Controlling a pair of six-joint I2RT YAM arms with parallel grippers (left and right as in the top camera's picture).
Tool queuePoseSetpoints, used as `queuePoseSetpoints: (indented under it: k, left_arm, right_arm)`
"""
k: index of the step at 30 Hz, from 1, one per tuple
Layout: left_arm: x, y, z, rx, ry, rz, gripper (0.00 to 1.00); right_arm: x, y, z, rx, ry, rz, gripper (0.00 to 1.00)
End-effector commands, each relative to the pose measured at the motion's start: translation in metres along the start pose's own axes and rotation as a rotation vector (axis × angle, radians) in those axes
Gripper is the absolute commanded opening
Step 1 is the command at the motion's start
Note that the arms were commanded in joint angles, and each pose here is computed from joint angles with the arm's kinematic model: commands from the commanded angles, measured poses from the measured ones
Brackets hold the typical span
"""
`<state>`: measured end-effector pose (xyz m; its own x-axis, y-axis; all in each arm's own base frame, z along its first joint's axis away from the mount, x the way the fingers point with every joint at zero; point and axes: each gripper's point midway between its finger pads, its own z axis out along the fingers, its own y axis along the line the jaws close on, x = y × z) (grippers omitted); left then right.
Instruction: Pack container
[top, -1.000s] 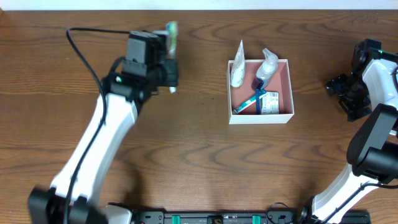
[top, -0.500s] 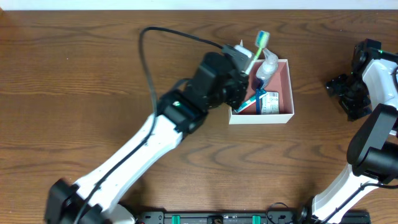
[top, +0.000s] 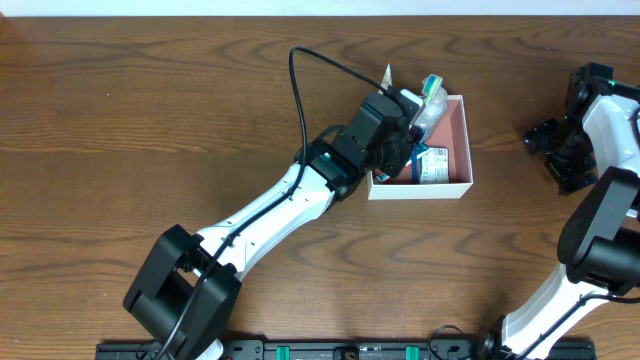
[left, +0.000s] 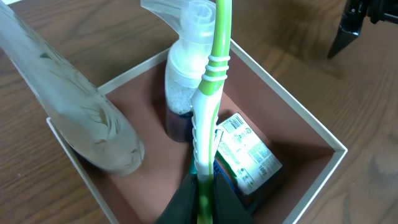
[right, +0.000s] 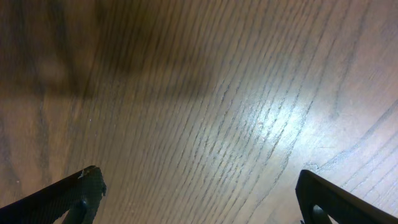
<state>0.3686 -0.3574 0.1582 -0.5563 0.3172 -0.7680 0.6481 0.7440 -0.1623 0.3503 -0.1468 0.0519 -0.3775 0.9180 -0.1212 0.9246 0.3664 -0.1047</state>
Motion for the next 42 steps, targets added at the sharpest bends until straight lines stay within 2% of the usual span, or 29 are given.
queuePoseSetpoints:
  k: [1, 2, 4, 9, 12, 15, 21, 23, 26, 30, 34, 38, 42]
  left_arm:
    - [-0.003, 0.006, 0.003, -0.034, -0.009, 0.017, 0.08]
    - [-0.003, 0.006, 0.003, -0.037, -0.010, 0.017, 0.09]
    - [-0.003, 0.008, 0.003, -0.044, -0.011, 0.017, 0.22]
    - [-0.003, 0.008, 0.003, -0.044, -0.010, 0.017, 0.24]
    - [-0.003, 0.008, 0.003, -0.044, -0.010, 0.017, 0.38]
    - [-0.003, 0.007, 0.003, -0.044, -0.010, 0.017, 0.45]
    - [-0.011, 0.005, -0.010, -0.041, -0.026, 0.018, 0.71]
    - [-0.018, 0.003, -0.024, -0.040, -0.041, 0.019, 0.87]
    - [-0.031, 0.005, -0.056, -0.060, -0.067, 0.015, 1.00]
    - [-0.033, 0.037, -0.116, -0.233, -0.062, -0.005, 0.98]
    - [-0.011, 0.071, -0.180, -0.395, -0.005, -0.081, 0.98]
    - [0.012, 0.082, -0.222, -0.441, 0.046, -0.133, 0.98]
    - [0.028, 0.082, -0.243, -0.452, 0.087, -0.136, 0.98]
  right_arm:
    - [-0.003, -0.002, -0.006, -0.004, -0.018, 0.020, 0.99]
    - [-0.003, -0.002, -0.006, -0.004, -0.018, 0.020, 0.99]
    - [-0.003, -0.002, -0.006, -0.004, -0.018, 0.020, 0.99]
    - [-0.003, -0.002, -0.006, -0.004, -0.018, 0.020, 0.99]
    - [-0.003, -0.002, -0.006, -0.004, -0.018, 0.020, 0.99]
    - [-0.003, -0.002, -0.006, -0.004, -0.018, 0.020, 0.99]
    - [-0.003, -0.002, -0.005, -0.004, -0.018, 0.020, 0.99]
    - [-0.003, -0.002, -0.006, -0.005, -0.018, 0.020, 0.99]
    - [-0.003, -0.002, -0.006, -0.005, -0.018, 0.020, 0.99]
    - [-0.003, -0.002, -0.006, -0.004, -0.018, 0.020, 0.99]
    - [-0.003, -0.002, -0.005, -0.004, -0.018, 0.020, 0.99]
    - [-0.003, -0.002, -0.006, -0.004, -0.018, 0.020, 0.99]
    - [-0.003, -0.002, -0.006, -0.004, -0.018, 0.020, 0.99]
